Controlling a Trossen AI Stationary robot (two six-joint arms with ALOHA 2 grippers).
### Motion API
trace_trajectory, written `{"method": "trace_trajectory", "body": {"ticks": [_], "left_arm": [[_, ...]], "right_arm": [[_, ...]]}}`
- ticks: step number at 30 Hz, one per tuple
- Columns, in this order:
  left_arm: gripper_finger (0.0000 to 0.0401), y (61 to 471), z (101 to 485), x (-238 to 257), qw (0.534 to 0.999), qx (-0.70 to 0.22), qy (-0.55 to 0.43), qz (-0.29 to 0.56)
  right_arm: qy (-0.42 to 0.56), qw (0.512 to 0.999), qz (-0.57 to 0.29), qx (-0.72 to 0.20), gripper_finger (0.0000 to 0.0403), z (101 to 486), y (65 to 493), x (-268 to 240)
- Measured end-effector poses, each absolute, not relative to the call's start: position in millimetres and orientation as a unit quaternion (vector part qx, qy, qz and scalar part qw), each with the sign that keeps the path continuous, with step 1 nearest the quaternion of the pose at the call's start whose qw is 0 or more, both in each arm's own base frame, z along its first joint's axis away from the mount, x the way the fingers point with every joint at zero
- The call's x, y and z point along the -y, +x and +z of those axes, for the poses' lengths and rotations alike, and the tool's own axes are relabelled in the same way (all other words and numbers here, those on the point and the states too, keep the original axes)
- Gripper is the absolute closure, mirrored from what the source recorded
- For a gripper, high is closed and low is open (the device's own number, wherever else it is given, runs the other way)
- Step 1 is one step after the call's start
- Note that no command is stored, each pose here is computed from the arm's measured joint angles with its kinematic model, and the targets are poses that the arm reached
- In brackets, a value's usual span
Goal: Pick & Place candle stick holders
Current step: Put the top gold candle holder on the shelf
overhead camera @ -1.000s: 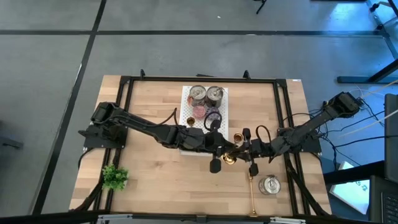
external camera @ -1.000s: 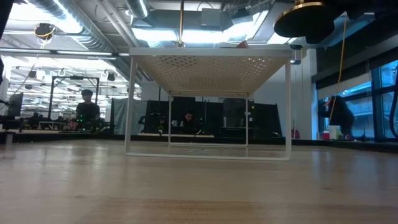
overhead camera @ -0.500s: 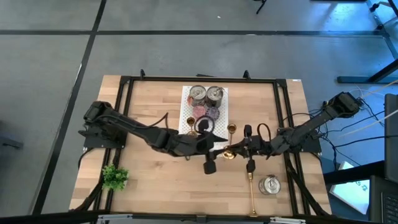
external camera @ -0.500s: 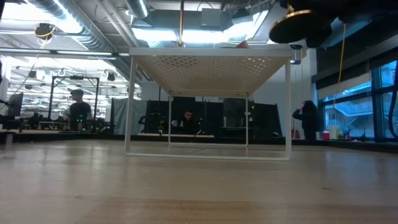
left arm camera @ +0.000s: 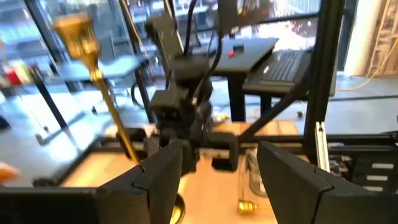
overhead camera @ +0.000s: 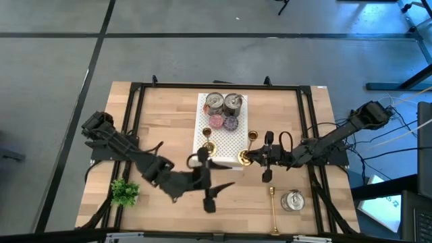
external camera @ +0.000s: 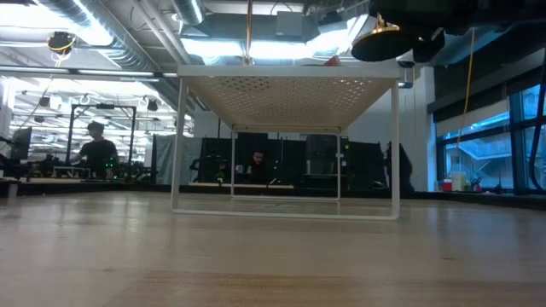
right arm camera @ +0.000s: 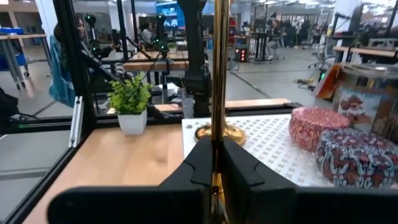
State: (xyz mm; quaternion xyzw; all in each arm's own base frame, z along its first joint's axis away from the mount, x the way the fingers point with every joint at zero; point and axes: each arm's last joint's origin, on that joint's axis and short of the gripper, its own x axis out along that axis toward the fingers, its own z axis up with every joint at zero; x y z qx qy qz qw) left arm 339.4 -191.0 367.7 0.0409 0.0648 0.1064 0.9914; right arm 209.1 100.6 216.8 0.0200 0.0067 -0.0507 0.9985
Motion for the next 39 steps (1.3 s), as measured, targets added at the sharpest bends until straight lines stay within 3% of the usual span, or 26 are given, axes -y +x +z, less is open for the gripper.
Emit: {"method": "trace_trajectory", "body": {"ticks": [14,24,39], "left_arm": [[0.0198,295,382,255,0.998,-0.003,0.051,0.037],[0.0197,272,382,274,0.996,-0.006,0.066,0.065],[0.0198,271,376,279,0.995,-0.013,0.071,0.073]], "right_arm": [[0.015,0.997,-0.081,-0.011,0.0390,197,233,-84],[0.015,0.996,-0.083,-0.011,0.0390,197,234,-83],[0.007,0.996,-0.091,-0.019,0.0390,195,235,-81]]}}
